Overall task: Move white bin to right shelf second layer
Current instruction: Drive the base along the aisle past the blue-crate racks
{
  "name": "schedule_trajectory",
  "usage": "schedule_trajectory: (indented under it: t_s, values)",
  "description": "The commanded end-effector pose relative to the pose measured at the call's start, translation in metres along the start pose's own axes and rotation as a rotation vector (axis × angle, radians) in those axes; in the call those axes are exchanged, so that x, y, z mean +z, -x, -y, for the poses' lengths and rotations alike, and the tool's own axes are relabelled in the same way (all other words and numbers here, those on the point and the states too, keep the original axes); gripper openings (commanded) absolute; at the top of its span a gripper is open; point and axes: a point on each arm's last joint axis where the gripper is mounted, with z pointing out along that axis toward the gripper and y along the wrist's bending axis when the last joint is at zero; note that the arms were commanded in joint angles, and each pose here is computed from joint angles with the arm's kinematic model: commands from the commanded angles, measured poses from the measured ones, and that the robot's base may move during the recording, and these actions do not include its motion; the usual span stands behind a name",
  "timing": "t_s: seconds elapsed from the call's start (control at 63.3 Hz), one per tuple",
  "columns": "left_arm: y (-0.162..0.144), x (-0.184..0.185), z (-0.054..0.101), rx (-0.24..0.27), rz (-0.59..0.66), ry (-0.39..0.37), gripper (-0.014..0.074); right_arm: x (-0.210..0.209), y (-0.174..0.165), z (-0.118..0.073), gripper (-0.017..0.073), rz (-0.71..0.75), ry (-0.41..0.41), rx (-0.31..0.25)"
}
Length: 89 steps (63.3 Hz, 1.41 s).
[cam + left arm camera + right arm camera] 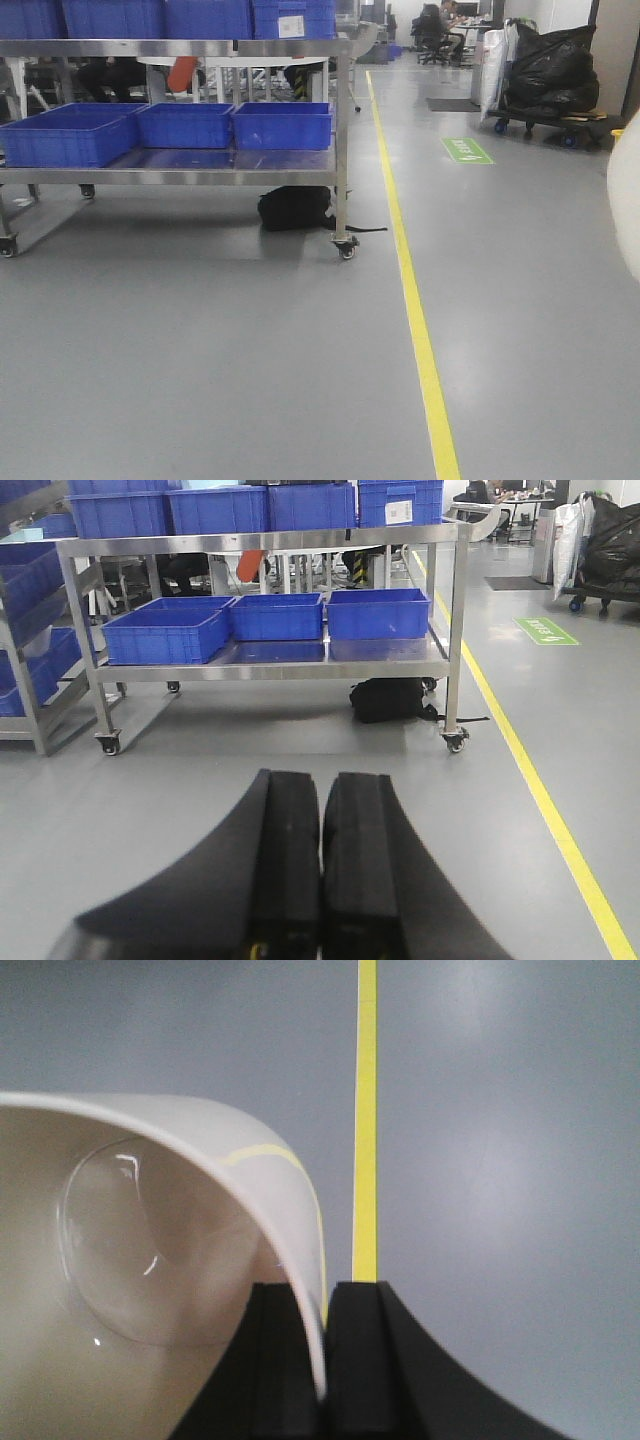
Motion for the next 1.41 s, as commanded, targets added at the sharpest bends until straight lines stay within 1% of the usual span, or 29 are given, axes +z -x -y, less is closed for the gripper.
schedule_trajectory:
  t_s: [0.0, 1.391]
  values:
    - [-0.0041, 0.0003, -0.0003, -0.009, 0.06, 0.006, 0.0085, -0.0078, 0.0168, -0.0024, 0.0058, 0.12, 0.009, 0.007]
    - [-0.0041, 0.0003, -0.0003, -0.009, 0.06, 0.006, 0.0085, -0.0078, 0.0168, -0.0024, 0.0058, 0.12, 0.009, 0.007]
